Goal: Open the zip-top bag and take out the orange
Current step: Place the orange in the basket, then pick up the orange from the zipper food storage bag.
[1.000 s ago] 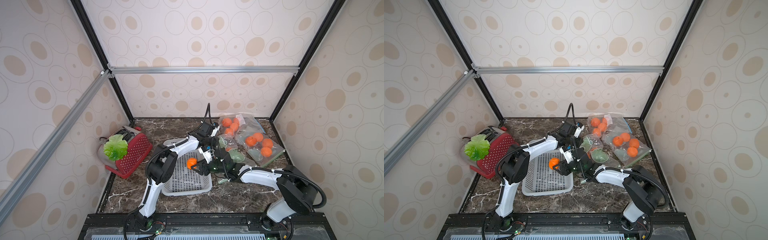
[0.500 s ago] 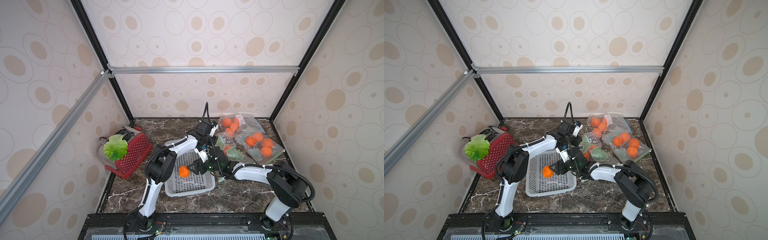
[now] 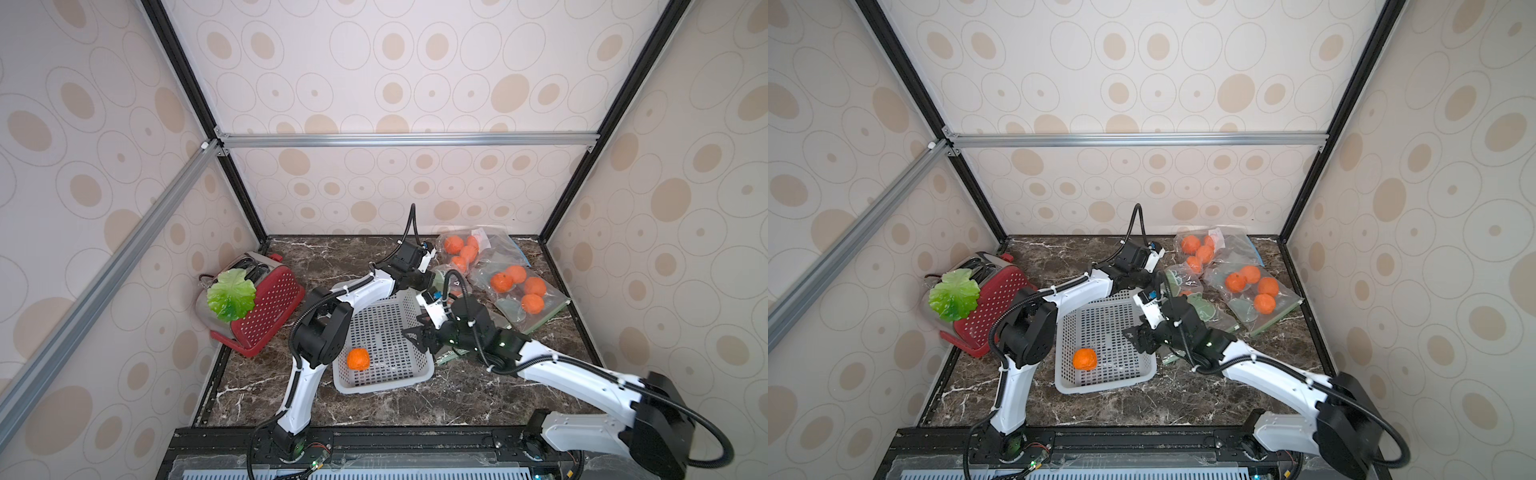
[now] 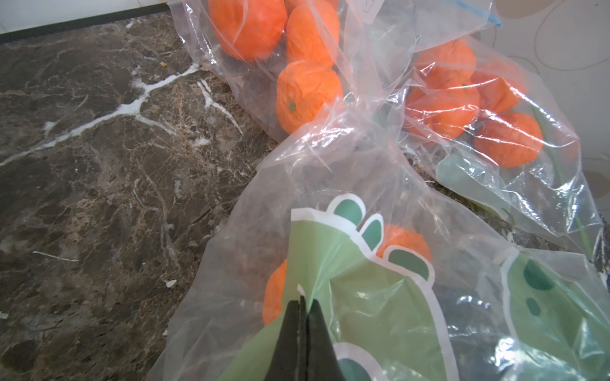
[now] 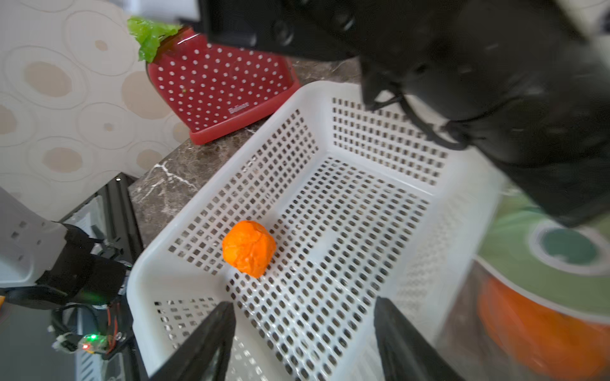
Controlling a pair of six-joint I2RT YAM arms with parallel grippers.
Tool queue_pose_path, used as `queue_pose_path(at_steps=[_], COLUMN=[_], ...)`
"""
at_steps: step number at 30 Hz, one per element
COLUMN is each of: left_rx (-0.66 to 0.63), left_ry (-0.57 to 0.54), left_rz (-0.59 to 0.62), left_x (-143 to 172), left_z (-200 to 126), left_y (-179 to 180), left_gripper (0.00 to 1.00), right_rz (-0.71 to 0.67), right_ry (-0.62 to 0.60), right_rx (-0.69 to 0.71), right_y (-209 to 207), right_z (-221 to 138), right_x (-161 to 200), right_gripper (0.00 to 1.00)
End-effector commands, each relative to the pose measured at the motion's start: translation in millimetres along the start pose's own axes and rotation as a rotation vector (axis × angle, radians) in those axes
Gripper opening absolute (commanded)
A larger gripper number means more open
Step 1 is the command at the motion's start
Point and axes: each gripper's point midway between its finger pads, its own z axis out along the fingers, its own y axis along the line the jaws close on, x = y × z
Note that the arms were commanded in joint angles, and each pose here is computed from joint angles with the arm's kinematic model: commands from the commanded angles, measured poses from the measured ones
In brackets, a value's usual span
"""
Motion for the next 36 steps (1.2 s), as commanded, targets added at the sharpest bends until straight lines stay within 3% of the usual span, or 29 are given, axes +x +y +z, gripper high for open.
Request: queue_pose_path(at_steps=[1, 6, 8, 12, 17, 20, 25, 31, 36], left_rx=[0.014, 0.013, 0.015, 0.016, 0.012, 0.016, 0.024, 0.028, 0.027], left_ry=[-0.055, -0.038, -0.038, -0.036, -0.029, -0.036, -0.037, -0.029, -0.029], left_rz=[0.028, 0.025, 0.024, 0.027, 0.027, 0.028, 0.025, 0.029, 0.029], left_x=[-21, -18, -18, -18, -16, -19, -19, -19, -19], left_z=[-17, -13, -13, -13, -14, -15, -17, -15, -16], left_y=[-10, -10, -10, -10, -9, -11, -12, -13, -13], left_gripper=[0.0, 0.0, 0.0, 0.0, 0.0, 0.0, 0.0, 0.0, 0.0], right_rz=[0.023, 0.175, 0.213, 0.27, 0.235, 0.216, 0.262, 0.309, 0.348], right_ry=[0.177, 0.289, 0.361, 0.454, 0.561, 0.494, 0.353, 0.267, 0.118], right_rx=[0.275, 0.417, 0.469, 0.537, 0.807, 0.905, 0.851, 0.789, 0.713], right_y=[-50, -68, -73, -76, -111, -129, -135, -140, -139], right_z=[-40, -92, -104, -106, -114, -108, -82, -62, -54], right_x=[61, 102, 117, 126, 139, 140, 133, 126, 102], right_gripper=[0.63, 0.42, 0.4, 0.3, 0.24, 0.17, 0.16, 0.17, 0.23])
